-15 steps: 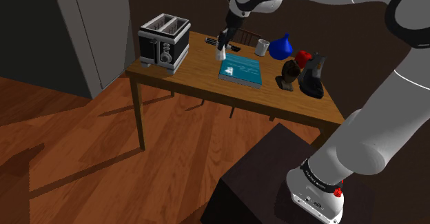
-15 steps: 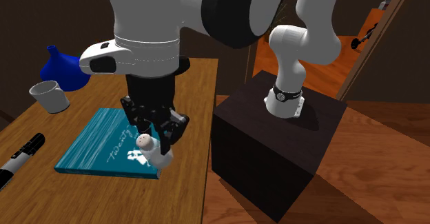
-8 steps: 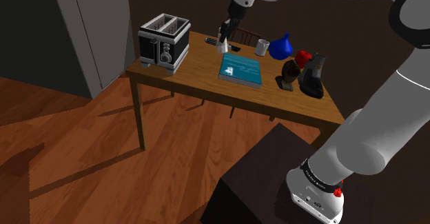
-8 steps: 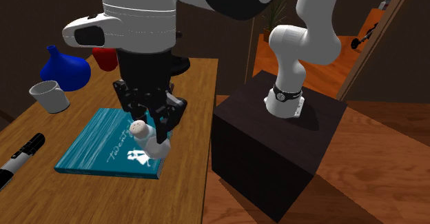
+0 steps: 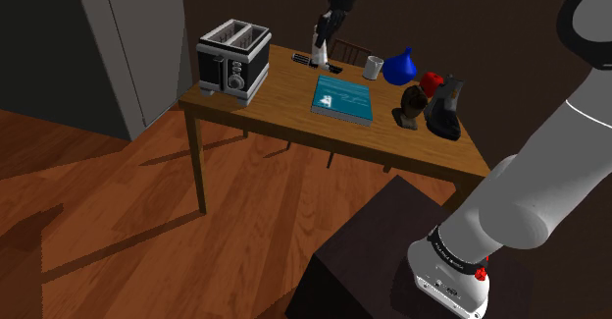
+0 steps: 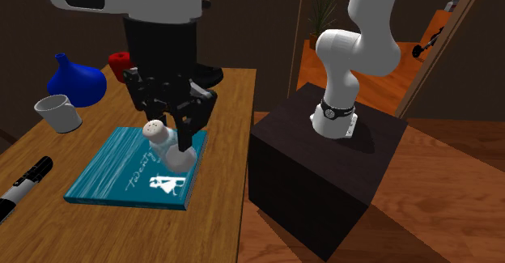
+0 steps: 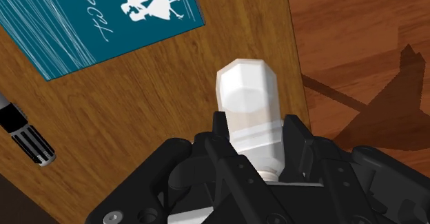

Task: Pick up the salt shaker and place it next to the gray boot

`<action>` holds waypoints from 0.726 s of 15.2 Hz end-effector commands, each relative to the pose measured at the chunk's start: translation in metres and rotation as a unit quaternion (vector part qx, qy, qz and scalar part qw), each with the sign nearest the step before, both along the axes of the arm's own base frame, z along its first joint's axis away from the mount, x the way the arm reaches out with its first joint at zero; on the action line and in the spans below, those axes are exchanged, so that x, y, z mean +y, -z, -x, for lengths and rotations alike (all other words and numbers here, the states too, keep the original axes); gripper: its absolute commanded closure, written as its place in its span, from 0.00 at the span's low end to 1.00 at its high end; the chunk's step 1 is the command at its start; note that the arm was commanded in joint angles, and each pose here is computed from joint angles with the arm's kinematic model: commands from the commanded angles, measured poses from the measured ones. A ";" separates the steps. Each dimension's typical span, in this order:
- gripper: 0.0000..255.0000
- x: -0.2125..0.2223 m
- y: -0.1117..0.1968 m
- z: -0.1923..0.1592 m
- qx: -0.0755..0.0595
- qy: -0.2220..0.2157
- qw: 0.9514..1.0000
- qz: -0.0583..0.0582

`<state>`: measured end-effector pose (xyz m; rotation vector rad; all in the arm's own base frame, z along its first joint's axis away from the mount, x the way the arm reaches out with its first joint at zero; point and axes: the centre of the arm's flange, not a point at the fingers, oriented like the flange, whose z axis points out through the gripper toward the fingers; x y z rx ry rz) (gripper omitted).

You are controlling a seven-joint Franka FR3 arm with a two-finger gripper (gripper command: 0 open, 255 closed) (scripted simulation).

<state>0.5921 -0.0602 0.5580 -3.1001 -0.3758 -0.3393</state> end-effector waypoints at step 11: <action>1.00 -0.015 -0.048 0.022 0.000 0.000 1.000 0.000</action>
